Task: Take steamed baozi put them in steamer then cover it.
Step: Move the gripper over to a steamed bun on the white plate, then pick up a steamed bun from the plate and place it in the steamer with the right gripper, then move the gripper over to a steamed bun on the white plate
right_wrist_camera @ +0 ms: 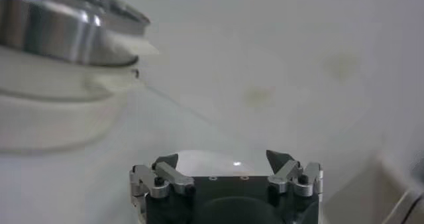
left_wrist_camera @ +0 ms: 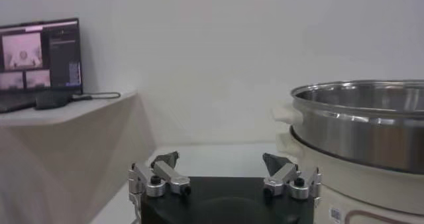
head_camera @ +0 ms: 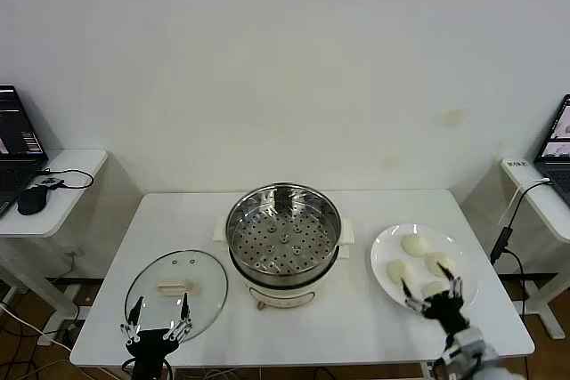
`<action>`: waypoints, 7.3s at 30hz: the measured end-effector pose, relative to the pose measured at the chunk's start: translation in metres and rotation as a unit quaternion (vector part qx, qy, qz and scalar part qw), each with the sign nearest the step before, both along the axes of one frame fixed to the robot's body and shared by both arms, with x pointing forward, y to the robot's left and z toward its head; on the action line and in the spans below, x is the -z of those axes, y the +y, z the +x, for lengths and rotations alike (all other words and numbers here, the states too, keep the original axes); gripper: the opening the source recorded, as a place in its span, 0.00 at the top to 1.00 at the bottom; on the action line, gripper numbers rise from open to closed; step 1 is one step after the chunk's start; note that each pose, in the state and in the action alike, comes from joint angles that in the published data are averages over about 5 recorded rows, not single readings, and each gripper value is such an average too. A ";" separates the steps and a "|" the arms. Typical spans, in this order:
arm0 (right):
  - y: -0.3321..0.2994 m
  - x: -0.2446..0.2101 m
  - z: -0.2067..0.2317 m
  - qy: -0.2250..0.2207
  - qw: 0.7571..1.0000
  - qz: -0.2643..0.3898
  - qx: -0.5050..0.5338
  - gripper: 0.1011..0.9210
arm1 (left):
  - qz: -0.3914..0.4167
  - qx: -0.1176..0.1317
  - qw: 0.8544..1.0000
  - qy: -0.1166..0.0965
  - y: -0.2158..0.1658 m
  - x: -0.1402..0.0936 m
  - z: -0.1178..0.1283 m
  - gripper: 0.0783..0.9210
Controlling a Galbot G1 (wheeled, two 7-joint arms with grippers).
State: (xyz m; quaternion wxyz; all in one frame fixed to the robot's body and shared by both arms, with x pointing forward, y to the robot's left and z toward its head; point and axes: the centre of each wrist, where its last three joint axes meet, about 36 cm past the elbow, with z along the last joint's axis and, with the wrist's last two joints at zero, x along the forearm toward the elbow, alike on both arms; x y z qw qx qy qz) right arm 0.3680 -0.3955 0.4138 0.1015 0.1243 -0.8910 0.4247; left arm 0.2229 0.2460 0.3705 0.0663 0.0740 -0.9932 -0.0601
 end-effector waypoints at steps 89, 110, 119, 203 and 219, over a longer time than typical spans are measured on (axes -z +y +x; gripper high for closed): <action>0.074 -0.225 0.321 0.308 0.866 -0.270 -0.287 0.42 | 0.046 -0.030 0.998 0.005 0.032 -0.012 0.014 0.12; 0.291 -0.234 0.314 0.218 0.730 -0.394 -0.514 0.40 | 0.039 -0.036 0.999 -0.006 0.039 -0.016 0.022 0.12; 0.322 -0.201 0.317 0.174 0.656 -0.467 -0.567 0.39 | 0.037 -0.039 0.999 -0.005 0.038 -0.016 0.020 0.12; 0.037 -0.052 0.208 0.430 0.828 -0.269 -0.238 0.12 | 0.077 -0.048 0.995 0.032 0.053 -0.040 0.011 0.12; 0.053 -0.031 0.218 0.435 0.830 -0.260 -0.233 0.27 | 0.076 -0.050 0.995 0.031 0.053 -0.038 0.014 0.12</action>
